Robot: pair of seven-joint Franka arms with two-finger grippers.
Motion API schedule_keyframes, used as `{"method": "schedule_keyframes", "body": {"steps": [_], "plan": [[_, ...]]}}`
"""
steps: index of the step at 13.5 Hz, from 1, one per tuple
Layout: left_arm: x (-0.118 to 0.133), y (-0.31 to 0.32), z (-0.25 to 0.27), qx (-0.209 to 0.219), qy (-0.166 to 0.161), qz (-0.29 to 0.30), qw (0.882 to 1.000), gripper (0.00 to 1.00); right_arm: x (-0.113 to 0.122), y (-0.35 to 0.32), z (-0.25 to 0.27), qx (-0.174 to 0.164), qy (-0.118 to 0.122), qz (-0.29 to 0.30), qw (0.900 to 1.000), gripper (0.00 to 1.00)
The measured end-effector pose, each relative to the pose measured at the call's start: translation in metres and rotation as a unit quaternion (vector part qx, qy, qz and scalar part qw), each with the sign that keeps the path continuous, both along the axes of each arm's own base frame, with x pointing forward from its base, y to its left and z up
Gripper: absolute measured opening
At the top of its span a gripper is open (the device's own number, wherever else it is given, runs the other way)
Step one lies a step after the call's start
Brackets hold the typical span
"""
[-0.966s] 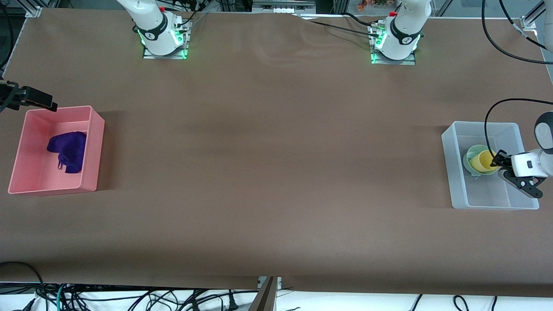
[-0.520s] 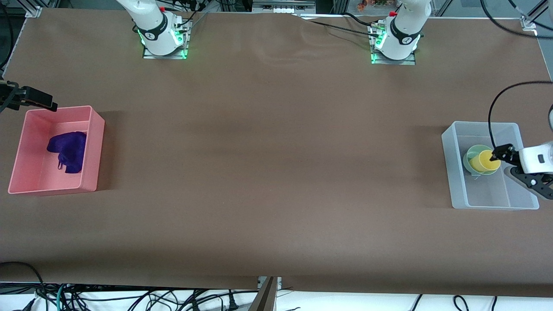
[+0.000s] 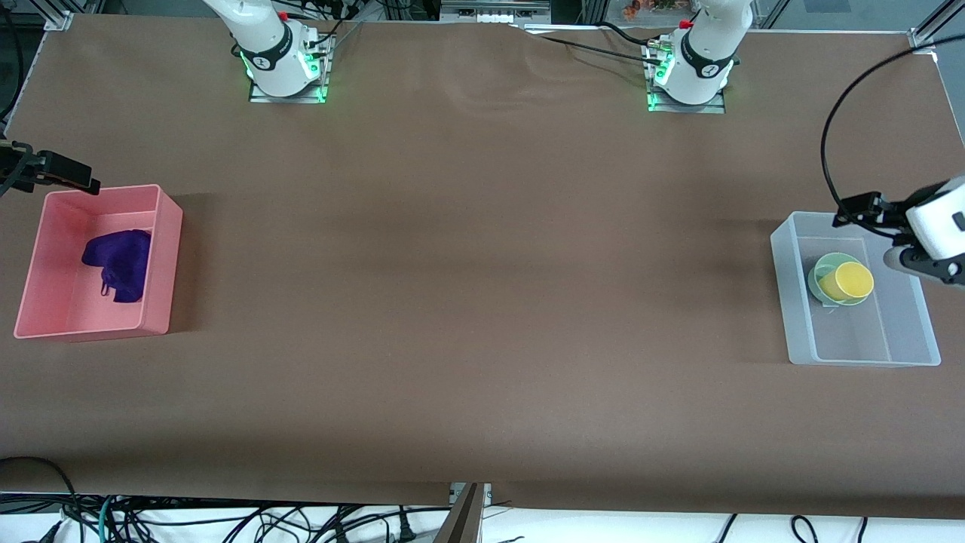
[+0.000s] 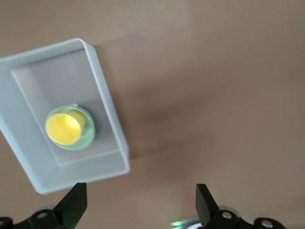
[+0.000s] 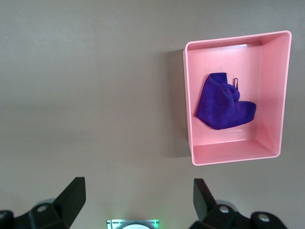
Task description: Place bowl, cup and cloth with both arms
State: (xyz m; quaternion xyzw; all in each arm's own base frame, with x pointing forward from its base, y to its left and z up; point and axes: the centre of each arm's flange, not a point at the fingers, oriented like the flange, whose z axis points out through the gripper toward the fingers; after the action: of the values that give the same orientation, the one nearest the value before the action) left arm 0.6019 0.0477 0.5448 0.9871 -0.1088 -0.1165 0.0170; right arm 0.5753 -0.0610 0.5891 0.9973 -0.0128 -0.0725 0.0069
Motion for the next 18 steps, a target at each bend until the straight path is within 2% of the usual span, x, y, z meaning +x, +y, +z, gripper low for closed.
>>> {"method": "schedule_keyframes", "body": {"steps": [2,5,10,15,18], "plan": [[-0.012,-0.022,0.028,0.006,-0.013,0.014,1.000,1.00,0.000,0.000,0.000,0.000,0.000,0.000,1.000,1.00],[-0.022,-0.044,0.049,0.003,-0.027,0.006,1.000,1.00,0.000,0.002,0.000,0.000,0.000,0.001,1.000,1.00],[-0.030,-0.071,0.031,-0.001,-0.011,0.014,1.000,1.00,0.000,0.002,0.000,0.000,0.000,0.002,1.000,1.00],[-0.054,-0.081,0.020,0.022,-0.059,0.005,0.998,1.00,0.000,0.002,0.000,0.000,-0.001,0.002,1.000,1.00],[-0.056,-0.076,0.024,0.027,-0.068,0.006,0.997,1.00,0.000,0.002,0.000,0.000,-0.001,0.002,1.000,1.00]]}}
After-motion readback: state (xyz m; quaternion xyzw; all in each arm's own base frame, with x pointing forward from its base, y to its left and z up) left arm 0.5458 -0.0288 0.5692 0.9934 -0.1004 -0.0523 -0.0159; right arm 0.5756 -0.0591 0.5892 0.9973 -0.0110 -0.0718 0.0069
